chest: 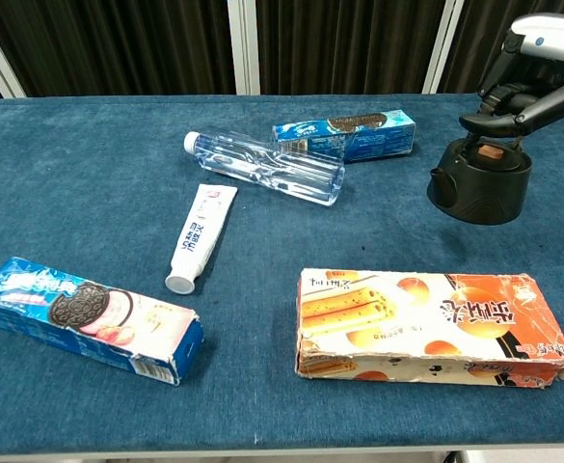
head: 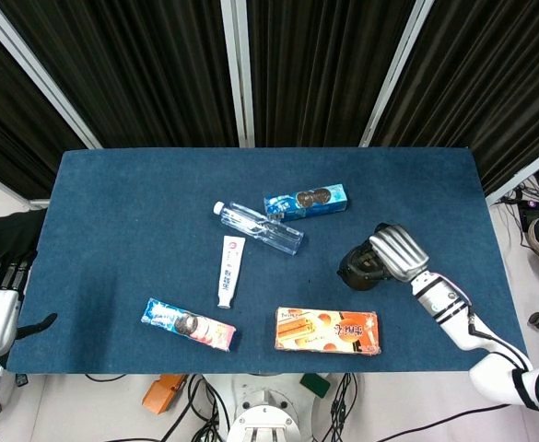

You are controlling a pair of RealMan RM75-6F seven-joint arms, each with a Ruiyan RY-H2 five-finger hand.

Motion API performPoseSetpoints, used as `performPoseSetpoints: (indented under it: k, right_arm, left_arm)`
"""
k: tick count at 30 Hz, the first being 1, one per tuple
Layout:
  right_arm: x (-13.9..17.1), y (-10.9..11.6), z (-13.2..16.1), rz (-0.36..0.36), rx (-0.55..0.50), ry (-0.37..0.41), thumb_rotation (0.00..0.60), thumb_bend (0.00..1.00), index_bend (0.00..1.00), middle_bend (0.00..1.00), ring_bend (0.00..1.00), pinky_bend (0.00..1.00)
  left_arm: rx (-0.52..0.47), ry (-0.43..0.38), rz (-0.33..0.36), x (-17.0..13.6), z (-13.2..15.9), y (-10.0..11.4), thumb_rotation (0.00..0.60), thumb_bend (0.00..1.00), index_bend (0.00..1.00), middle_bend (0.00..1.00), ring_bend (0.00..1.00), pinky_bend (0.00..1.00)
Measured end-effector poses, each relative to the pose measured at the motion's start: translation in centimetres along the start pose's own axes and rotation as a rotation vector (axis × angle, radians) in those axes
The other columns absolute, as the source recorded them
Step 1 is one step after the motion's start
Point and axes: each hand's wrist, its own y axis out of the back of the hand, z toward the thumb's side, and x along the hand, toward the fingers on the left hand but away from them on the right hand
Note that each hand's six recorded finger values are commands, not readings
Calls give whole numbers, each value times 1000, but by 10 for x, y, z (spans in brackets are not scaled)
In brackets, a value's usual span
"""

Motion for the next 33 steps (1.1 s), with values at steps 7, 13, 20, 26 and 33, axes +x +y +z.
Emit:
performPoseSetpoints:
  k: [7, 13, 20, 26, 33]
  right_arm:
    - [-2, -2, 3, -15, 70, 10, 406, 518, 1000, 1000, 1000, 530]
    - [-7, -2, 11, -28, 166, 32, 423, 518, 1000, 1000, 1000, 543]
    - [-17, -3, 24, -28, 278, 64, 424, 518, 1000, 1000, 1000, 544]
    - [-27, -9, 37, -16, 389, 91, 435, 518, 1000, 1000, 1000, 544]
    - [-36, -18, 48, 2, 455, 109, 439, 518, 1000, 1000, 1000, 545]
  left_arm:
    - [-4, -3, -2, 0, 1, -1, 600, 47, 61, 98, 0, 0]
    - [-7, -3, 0, 0, 1, -2, 600, 47, 61, 98, 0, 0]
    - [-12, -1, -4, 0, 1, -4, 600, 47, 61, 99, 0, 0]
    - [-12, 3, -7, 0, 0, -6, 600, 47, 61, 99, 0, 0]
    - [-16, 3, -9, 1, 0, -8, 600, 48, 61, 99, 0, 0]
